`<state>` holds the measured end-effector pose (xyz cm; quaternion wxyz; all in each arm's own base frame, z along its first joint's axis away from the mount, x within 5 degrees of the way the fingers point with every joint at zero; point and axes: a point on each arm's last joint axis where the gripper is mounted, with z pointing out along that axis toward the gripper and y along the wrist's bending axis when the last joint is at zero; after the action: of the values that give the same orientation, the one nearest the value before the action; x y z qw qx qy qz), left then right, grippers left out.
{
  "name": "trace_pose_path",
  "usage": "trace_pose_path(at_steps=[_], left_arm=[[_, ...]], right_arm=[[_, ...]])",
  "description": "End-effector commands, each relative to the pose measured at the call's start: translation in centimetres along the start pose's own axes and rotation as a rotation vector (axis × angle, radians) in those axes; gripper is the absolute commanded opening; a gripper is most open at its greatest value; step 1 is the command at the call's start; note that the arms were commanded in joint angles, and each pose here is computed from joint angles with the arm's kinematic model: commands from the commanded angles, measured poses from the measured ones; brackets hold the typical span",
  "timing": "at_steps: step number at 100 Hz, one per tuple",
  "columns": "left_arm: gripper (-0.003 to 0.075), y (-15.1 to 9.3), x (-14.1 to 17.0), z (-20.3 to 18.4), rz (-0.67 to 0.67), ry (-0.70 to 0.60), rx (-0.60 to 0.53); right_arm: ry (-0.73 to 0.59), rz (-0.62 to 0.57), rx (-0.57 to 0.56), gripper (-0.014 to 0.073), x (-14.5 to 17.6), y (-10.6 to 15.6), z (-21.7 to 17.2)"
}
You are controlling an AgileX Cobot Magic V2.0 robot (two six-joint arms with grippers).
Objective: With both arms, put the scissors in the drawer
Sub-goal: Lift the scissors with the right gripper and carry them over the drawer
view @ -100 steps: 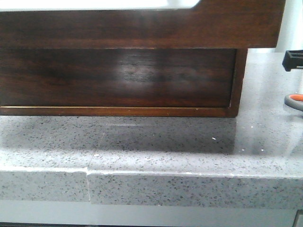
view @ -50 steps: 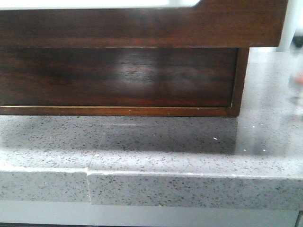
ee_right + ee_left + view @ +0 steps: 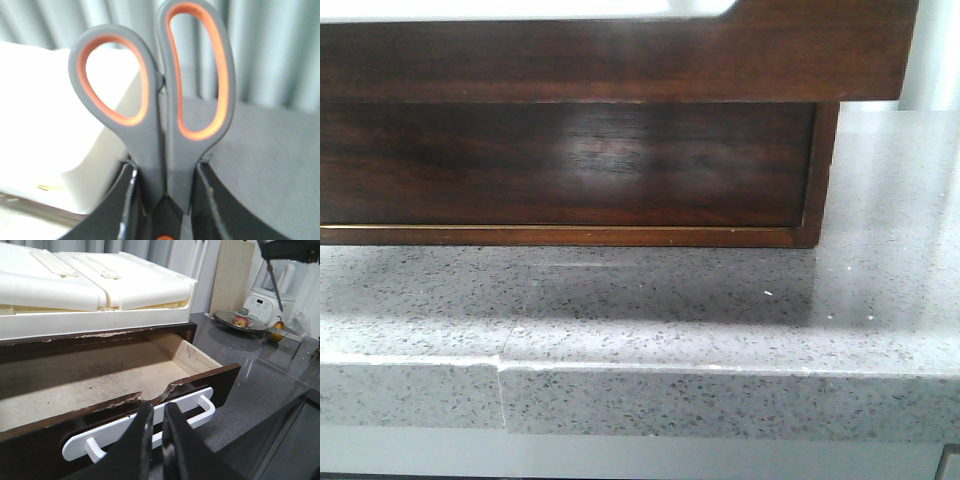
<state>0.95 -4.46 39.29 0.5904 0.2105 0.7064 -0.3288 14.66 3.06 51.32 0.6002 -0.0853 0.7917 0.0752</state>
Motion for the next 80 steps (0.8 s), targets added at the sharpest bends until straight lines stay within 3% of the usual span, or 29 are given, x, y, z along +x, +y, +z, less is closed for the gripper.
trace_pose_path(at_steps=[1,17,48,62,80], left_arm=[[0.0008,-0.1,-1.3,-0.1,-0.017,-0.085,0.005],[0.0008,-0.1,-1.3,-0.1,-0.017,-0.085,0.005],[0.0008,-0.1,-1.3,-0.1,-0.017,-0.084,0.006],[0.0008,-0.1,-1.3,-0.1,-0.017,-0.084,0.006],[0.0008,-0.2,-1.2,-0.1,-0.017,-0.077,0.008]], right_arm=[[-0.163,-0.092,-0.138,-0.0066,-2.7,1.5,-1.7],[-0.213,-0.229,-0.368,-0.0066,-3.6,4.3,-1.1],[-0.121,-0.495,-0.708,-0.0066,-1.5,11.5,3.9],[-0.076,-0.603,-0.799,-0.0066,0.1,14.9,6.8],[0.035,-0.726,-0.768,-0.0066,2.5,16.8,11.3]])
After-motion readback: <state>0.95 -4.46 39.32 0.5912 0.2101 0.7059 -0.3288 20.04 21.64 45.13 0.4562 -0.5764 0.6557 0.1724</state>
